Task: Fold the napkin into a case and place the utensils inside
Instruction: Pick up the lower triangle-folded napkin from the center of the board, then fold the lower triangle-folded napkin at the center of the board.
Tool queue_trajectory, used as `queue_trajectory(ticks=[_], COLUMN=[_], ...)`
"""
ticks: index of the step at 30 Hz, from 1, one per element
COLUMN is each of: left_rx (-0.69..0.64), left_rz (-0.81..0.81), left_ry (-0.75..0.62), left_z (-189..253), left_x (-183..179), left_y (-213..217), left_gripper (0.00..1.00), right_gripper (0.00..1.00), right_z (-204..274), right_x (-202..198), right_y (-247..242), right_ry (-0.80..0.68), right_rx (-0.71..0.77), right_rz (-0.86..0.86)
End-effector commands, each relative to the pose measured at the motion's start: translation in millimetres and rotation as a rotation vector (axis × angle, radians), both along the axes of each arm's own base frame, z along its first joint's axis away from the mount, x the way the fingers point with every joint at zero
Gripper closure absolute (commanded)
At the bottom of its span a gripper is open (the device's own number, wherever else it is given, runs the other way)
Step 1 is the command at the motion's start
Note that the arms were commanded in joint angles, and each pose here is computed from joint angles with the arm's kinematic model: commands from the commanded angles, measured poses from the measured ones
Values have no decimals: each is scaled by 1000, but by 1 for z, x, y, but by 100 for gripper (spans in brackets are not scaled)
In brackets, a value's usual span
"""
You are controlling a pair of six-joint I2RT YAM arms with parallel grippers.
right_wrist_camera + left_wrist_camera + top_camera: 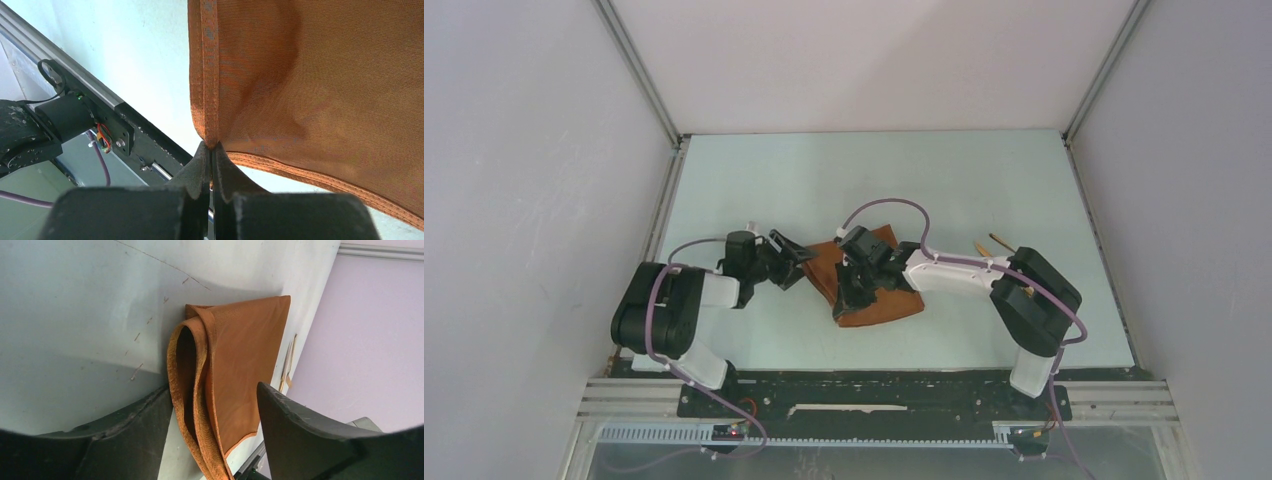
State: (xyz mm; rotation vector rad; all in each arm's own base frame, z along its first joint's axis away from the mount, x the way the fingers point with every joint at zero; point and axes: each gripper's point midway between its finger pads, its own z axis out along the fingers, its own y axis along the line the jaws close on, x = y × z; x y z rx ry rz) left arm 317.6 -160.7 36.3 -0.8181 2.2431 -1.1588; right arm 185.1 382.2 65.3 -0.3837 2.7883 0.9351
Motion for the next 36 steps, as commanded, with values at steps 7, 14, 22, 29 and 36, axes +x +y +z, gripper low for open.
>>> queue_trajectory(ticks=[7, 14, 22, 29, 36], left_rx=[117, 161, 275, 423, 529], left_rz=[38, 27, 14, -17, -77], left_ry=[51, 34, -5, -21, 25], left_z=[-22, -16, 2, 24, 27], left_x=[-2, 5, 15, 22, 31], left_y=[15, 14, 10, -5, -38], left_gripper=[50, 69, 92, 98, 100], right_gripper=[100, 100, 100, 100, 100], right_z=[24, 18, 9, -2, -16], right_x=[2, -4, -14, -20, -23], right_y=[2, 0, -5, -24, -49], right_ry=[-33, -12, 44, 144, 203], right_rx=[82, 96, 162, 269, 332], right_rz=[-2, 4, 0, -30, -57])
